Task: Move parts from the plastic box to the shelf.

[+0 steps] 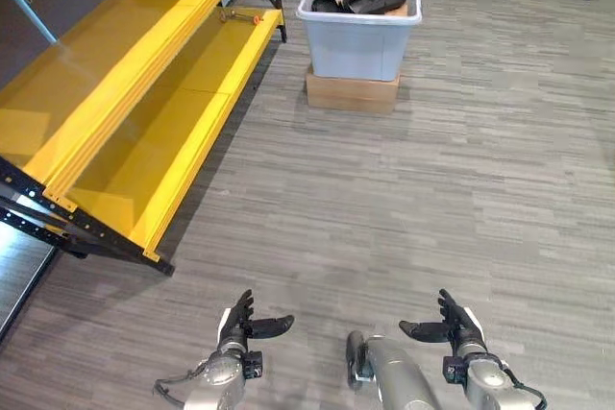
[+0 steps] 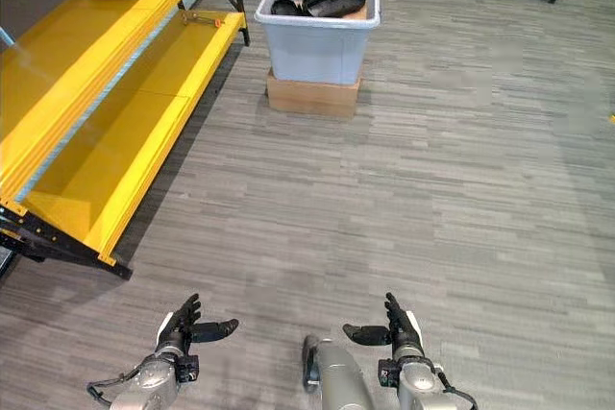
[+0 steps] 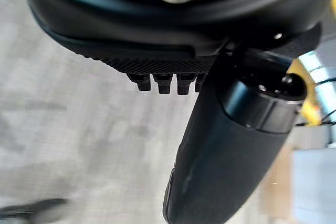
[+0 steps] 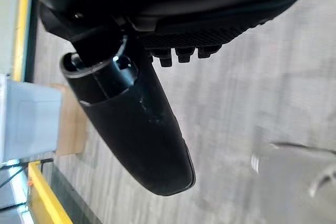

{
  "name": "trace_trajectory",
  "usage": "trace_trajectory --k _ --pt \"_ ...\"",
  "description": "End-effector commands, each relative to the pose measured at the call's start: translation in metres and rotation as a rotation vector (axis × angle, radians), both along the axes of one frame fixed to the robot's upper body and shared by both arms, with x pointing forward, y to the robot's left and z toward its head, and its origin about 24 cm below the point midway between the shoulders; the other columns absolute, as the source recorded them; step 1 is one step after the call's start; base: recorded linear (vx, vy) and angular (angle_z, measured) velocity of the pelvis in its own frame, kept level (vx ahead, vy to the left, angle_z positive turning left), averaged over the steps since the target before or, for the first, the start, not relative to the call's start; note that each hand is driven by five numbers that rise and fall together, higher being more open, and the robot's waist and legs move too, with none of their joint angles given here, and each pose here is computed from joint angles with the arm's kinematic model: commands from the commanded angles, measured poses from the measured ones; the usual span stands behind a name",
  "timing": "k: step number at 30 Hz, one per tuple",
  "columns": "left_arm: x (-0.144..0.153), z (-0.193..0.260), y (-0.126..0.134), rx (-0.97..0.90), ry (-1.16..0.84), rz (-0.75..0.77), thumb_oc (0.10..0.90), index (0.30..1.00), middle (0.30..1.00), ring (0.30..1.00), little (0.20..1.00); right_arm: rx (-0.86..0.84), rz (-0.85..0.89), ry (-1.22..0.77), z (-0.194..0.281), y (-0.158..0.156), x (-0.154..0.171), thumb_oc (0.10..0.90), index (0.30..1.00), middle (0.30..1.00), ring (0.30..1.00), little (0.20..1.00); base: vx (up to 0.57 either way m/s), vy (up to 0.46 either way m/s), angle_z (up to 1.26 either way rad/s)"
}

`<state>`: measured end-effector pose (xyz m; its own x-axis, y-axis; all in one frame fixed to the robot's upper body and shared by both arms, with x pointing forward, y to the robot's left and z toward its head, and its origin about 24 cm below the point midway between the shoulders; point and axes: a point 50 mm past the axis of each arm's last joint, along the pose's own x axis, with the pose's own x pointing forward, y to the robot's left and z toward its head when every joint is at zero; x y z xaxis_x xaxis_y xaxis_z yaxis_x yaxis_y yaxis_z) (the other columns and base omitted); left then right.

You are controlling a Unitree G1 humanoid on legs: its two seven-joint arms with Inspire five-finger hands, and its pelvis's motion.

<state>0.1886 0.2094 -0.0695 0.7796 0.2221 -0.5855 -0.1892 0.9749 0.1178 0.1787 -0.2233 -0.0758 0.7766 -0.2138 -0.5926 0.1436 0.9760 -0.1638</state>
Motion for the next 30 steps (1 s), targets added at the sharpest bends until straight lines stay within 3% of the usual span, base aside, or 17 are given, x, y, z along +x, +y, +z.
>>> trace_trajectory --k 1,9,22,30 --pt "0.002 0.015 0.008 -0.021 -0.101 0.060 0.900 1.000 1.000 1.000 1.000 -0.029 0.023 -0.139 0.023 -0.004 0.016 0.900 1.000 1.000 1.000 1.000 0.34 -0.255 -0.22" --pt "0.010 0.024 0.000 -0.046 -0.153 0.031 0.900 1.000 1.000 1.000 1.000 -0.106 0.037 -0.203 0.040 -0.014 0.029 0.900 1.000 1.000 1.000 1.000 0.24 -0.151 -0.37" --pt "0.009 0.029 0.012 0.009 -0.164 0.020 0.900 1.000 1.000 1.000 1.000 -0.025 0.048 -0.160 0.027 0.003 0.022 0.900 1.000 1.000 1.000 1.000 0.43 0.277 -0.61" --pt "0.009 0.032 0.020 0.049 -0.161 0.011 0.900 1.000 1.000 1.000 1.000 0.023 0.050 -0.150 0.021 0.013 0.014 0.900 1.000 1.000 1.000 1.000 0.27 0.280 0.15"
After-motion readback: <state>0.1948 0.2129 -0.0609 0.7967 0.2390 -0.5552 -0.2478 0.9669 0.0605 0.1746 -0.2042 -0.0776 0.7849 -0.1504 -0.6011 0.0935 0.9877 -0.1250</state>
